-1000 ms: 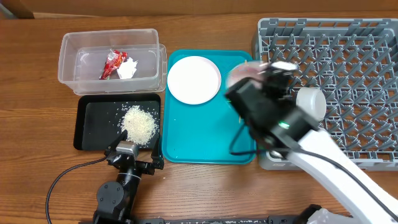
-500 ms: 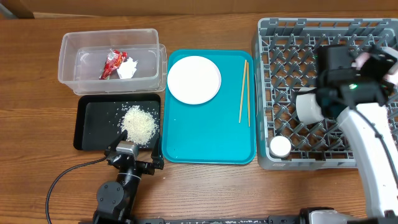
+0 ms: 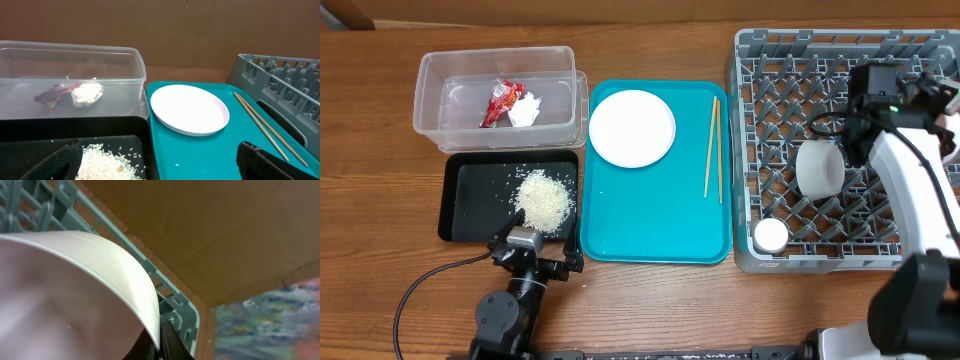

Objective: Sort waste into correct bins and load items into the dishwasher
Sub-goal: 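Lower the pink bowl into the dish rack and open the right gripper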

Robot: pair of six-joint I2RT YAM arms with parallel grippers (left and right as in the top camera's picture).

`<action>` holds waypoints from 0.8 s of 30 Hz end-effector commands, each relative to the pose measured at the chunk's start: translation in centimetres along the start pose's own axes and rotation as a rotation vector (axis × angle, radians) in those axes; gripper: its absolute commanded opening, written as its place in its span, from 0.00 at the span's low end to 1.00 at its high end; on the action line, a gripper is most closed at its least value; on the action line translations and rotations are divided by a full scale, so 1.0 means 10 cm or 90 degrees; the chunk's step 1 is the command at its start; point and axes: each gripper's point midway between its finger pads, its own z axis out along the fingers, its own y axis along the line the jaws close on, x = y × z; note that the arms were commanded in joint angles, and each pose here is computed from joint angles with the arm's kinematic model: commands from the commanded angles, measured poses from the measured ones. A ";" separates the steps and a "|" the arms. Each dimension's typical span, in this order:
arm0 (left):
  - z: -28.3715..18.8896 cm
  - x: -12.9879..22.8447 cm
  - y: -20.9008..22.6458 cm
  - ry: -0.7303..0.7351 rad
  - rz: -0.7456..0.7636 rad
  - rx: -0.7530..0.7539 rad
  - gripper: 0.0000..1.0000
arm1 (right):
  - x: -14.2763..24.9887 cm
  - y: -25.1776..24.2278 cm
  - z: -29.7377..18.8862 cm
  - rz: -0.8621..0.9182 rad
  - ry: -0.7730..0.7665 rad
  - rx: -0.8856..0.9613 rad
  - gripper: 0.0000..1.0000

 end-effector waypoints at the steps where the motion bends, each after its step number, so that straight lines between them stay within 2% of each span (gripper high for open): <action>1: 0.00 0.00 -0.01 -0.001 -0.004 0.004 1.00 | -0.01 0.03 0.07 -0.085 -0.017 0.065 0.04; 5: 0.00 0.00 -0.01 -0.001 -0.004 0.004 1.00 | 0.09 0.21 0.18 -0.149 -0.007 0.088 0.04; 10: 0.00 0.00 -0.01 -0.001 -0.004 0.004 1.00 | 0.16 0.32 0.20 -0.177 0.004 0.075 0.04; 18: 0.00 0.00 -0.01 -0.001 -0.004 0.004 1.00 | 0.23 0.64 -0.13 -0.220 -0.018 -0.002 0.05; 19: 0.00 0.00 -0.01 -0.001 -0.004 0.004 1.00 | 0.22 0.67 -0.18 -0.223 -0.025 -0.007 0.09; 23: 0.00 0.00 -0.01 -0.001 -0.004 0.004 1.00 | 0.26 0.79 -0.35 -0.244 -0.039 -0.039 0.47; 24: 0.00 0.00 -0.01 -0.001 -0.004 0.004 1.00 | 0.29 0.83 -0.39 -0.249 -0.036 -0.053 0.50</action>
